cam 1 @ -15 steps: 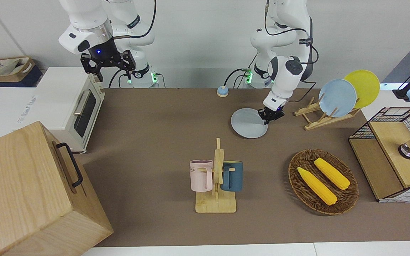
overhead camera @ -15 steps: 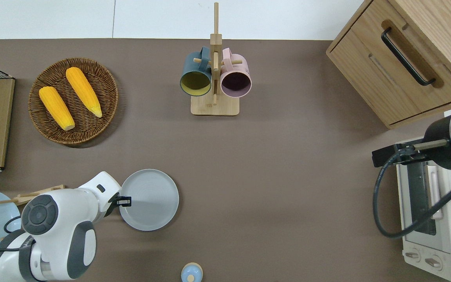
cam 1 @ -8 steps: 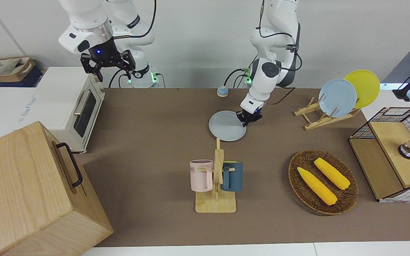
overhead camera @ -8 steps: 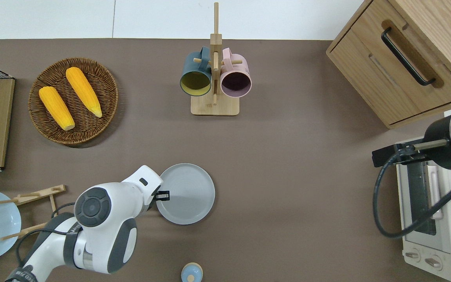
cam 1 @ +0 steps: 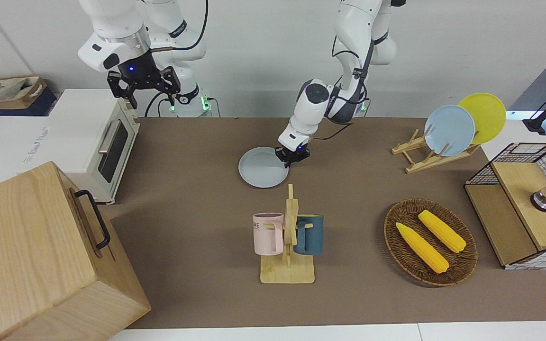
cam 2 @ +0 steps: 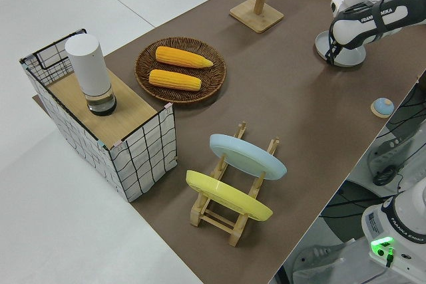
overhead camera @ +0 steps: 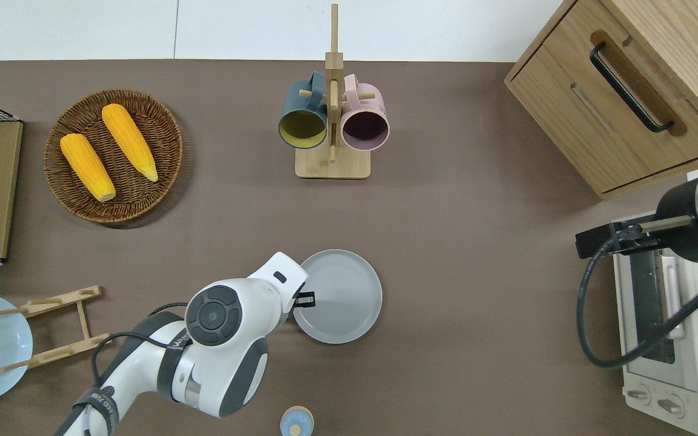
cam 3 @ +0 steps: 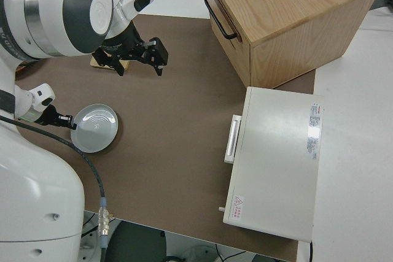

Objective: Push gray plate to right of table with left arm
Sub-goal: 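Push the gray plate with the left gripper away from the basket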

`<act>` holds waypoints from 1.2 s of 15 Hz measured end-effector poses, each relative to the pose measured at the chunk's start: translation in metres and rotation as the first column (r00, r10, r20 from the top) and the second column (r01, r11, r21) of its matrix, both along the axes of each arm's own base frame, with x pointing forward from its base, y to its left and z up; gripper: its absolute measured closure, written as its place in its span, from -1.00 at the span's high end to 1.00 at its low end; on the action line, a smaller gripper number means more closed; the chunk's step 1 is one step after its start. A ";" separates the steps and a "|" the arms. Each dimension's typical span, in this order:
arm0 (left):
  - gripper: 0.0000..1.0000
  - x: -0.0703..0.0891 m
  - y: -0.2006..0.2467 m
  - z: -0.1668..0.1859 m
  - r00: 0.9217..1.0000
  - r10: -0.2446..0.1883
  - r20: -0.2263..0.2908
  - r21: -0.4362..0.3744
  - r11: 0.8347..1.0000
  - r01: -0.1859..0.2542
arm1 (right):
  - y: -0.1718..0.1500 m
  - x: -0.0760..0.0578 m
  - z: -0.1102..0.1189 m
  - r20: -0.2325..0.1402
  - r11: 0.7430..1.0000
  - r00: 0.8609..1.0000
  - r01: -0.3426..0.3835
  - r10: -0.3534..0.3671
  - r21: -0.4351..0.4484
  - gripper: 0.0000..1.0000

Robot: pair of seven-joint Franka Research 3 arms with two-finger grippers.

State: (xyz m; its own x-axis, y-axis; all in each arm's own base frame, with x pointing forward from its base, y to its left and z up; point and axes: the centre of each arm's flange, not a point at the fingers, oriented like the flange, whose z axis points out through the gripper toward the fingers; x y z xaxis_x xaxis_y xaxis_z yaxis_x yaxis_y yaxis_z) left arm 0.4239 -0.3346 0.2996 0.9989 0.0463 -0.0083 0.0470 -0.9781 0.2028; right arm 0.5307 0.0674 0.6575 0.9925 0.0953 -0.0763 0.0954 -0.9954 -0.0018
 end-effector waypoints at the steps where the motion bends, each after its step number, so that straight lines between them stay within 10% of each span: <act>1: -0.93 -0.001 -0.012 0.000 1.000 0.000 -0.003 -0.006 1.000 0.000 | 0.000 0.000 0.000 0.000 1.000 1.000 0.000 0.000 0.000 0.97; 13: -0.93 0.002 -0.108 -0.001 1.000 -0.012 0.026 -0.019 1.000 0.013 | 0.000 0.000 0.000 0.000 1.000 1.000 0.000 0.000 0.000 0.97; 18: -0.46 0.003 -0.112 -0.007 0.999 -0.031 0.029 -0.016 0.999 0.032 | 0.000 0.000 0.000 0.000 1.000 1.000 0.000 0.000 0.000 0.97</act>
